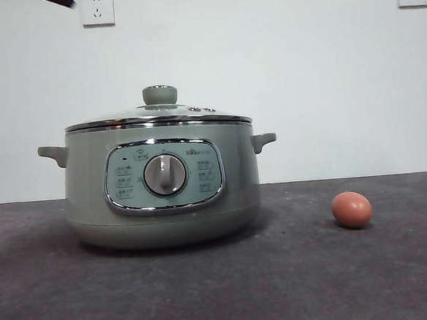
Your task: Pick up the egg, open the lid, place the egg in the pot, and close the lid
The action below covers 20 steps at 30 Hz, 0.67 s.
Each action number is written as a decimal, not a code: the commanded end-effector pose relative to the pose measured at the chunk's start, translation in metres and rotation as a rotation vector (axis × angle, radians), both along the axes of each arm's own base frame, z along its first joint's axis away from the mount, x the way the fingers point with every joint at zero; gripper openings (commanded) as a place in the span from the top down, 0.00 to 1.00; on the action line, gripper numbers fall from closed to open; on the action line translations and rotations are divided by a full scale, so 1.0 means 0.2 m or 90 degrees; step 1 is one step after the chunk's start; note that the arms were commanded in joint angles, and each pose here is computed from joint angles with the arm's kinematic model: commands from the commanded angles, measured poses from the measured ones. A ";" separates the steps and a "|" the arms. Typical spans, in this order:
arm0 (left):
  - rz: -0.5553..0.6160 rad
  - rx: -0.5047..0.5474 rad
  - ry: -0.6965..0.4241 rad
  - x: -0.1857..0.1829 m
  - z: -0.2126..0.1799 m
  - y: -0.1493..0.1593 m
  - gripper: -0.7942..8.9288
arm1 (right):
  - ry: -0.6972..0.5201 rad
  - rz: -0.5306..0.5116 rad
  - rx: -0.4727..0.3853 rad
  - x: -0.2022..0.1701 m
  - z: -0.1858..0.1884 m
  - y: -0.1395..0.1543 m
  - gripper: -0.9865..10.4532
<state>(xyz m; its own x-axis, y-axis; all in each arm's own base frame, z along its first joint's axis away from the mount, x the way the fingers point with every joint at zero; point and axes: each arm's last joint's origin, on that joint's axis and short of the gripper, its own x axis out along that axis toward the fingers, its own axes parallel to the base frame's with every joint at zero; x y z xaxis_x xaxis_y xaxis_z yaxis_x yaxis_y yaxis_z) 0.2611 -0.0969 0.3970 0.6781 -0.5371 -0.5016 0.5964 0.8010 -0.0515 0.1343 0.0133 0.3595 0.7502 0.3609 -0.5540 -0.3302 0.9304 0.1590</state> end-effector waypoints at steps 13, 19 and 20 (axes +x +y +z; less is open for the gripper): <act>-0.045 0.085 0.099 0.43 -0.41 -0.26 0.24 | 0.016 0.003 0.001 0.04 -0.01 0.00 0.42; -0.054 0.088 0.115 0.44 -0.45 -0.30 0.35 | 0.026 0.003 0.001 0.06 -0.02 0.00 0.42; -0.056 0.088 0.114 0.44 -0.45 -0.31 0.46 | 0.028 0.003 0.001 0.06 -0.02 0.00 0.42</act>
<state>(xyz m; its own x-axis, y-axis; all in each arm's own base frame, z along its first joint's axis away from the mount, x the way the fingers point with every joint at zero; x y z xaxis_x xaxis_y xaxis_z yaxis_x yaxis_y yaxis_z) 0.3470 -0.1561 0.3090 0.5265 -0.5047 -0.6842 0.6499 0.7577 -0.0588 0.1469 0.0137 0.3535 0.7218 0.3602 -0.5910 -0.3220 0.9306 0.1739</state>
